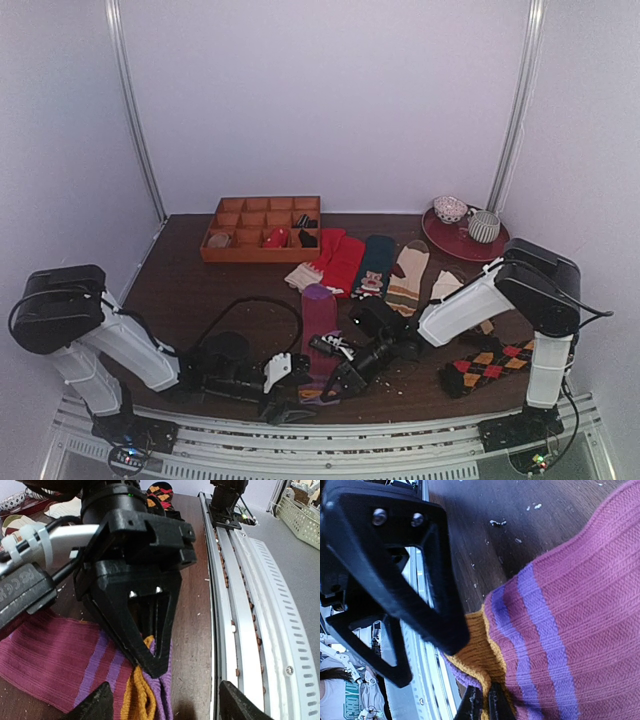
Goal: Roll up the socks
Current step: Roll a pair of socks at the center of the board.
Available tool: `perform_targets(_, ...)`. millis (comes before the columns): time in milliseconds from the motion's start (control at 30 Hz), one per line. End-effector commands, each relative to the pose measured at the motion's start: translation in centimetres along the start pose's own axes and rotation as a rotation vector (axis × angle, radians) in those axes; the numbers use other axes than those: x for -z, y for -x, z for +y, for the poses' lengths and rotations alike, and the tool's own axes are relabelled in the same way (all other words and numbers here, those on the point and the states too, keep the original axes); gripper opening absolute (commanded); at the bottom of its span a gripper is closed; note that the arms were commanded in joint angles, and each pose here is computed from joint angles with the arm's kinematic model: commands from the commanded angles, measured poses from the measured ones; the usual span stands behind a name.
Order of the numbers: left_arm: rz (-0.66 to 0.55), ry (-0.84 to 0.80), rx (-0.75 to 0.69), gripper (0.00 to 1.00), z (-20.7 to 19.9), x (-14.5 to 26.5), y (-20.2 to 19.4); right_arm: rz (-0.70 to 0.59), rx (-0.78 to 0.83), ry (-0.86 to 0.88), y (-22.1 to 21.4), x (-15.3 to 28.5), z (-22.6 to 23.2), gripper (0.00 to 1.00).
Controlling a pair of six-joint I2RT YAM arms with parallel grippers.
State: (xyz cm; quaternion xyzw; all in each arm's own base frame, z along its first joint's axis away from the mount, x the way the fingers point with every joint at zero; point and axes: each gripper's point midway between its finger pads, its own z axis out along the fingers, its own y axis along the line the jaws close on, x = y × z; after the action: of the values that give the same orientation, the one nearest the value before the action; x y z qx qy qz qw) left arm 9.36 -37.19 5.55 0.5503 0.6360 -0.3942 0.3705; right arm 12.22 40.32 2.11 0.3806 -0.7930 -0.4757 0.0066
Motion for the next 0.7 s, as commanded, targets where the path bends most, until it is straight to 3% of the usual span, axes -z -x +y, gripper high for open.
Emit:
perform_targets(0, 0.014, 0.024, -0.029, 0.71, 0.5, -0.7, -0.3, 0.1, -0.147, -0.092, -4.0, -0.5, -3.3, 0.0)
perform_targets(200, 0.038, 0.046, -0.016, 0.69, 0.9, -0.9, -1.6, 0.094, -0.151, -0.094, -3.8, -0.4, -3.3, 0.0)
perform_targets(333, 0.047, 0.04, -0.01, 0.53, 0.9, -1.2, -2.0, 0.093, -0.157, -0.093, -3.7, -0.4, -3.2, 0.0)
perform_targets(433, 0.046, 0.047, -0.005, 0.46, 1.0, -1.1, -2.1, 0.094, -0.161, -0.096, -3.8, -0.4, -3.3, 0.0)
perform_targets(500, 0.033, 0.052, -0.005, 0.47, 1.0, -0.8, -1.7, 0.097, -0.167, -0.097, -4.0, -0.4, -3.4, 0.0)
perform_targets(667, -0.003, 0.06, -0.013, 0.58, 1.0, -0.2, -0.4, 0.092, -0.173, -0.098, -3.9, -0.5, -3.4, 0.0)
